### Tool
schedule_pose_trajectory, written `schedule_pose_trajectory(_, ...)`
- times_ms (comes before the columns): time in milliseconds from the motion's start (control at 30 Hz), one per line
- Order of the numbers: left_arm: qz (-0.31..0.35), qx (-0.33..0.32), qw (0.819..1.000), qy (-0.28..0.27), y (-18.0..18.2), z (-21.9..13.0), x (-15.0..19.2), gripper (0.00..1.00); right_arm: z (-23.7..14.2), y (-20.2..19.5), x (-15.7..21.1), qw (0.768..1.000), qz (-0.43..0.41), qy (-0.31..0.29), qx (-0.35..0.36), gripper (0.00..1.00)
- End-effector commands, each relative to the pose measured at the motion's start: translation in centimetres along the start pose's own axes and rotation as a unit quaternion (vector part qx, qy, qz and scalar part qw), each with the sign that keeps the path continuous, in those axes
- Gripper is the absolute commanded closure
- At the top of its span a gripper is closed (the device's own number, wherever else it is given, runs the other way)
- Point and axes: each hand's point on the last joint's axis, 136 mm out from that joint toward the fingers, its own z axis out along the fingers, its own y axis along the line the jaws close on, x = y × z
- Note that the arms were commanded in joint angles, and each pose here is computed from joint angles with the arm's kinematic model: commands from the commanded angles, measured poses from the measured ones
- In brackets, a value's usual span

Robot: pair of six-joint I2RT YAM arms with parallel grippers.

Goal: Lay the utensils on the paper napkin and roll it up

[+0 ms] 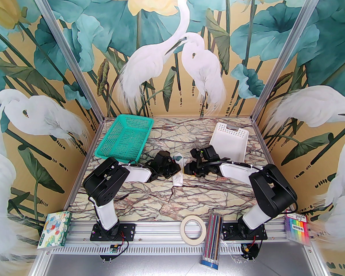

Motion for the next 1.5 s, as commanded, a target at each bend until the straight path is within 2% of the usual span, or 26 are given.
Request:
schedule_pose_trajectory(0, -0.008, -0.010, 1.000, 0.012, 1.3, 0.4, 0.9, 0.93, 0.8, 0.1, 0.3, 1.000, 0.019, 0.004, -0.015, 0.53)
schedule_pose_trajectory(300, -0.006, -0.002, 1.000, 0.012, 0.7, 0.3, 0.8, 0.94, 3.2, -0.7, 0.1, 1.000, 0.015, 0.011, 0.005, 0.51)
schedule_pose_trajectory(767, -0.001, 0.019, 1.000, 0.016, -1.1, -0.1, 1.0, 0.94, 4.6, -1.3, -0.7, 1.000, 0.009, 0.006, 0.013, 0.49)
schedule_pose_trajectory(1167, 0.004, 0.030, 0.999, 0.015, -2.3, -0.5, 0.9, 0.95, 4.8, -1.9, -0.9, 1.000, 0.007, -0.002, 0.024, 0.64)
schedule_pose_trajectory(1467, 0.011, 0.034, 0.999, 0.026, -3.0, -0.4, 1.7, 0.95, 4.7, -2.4, -1.1, 0.999, 0.004, -0.009, 0.036, 0.67)
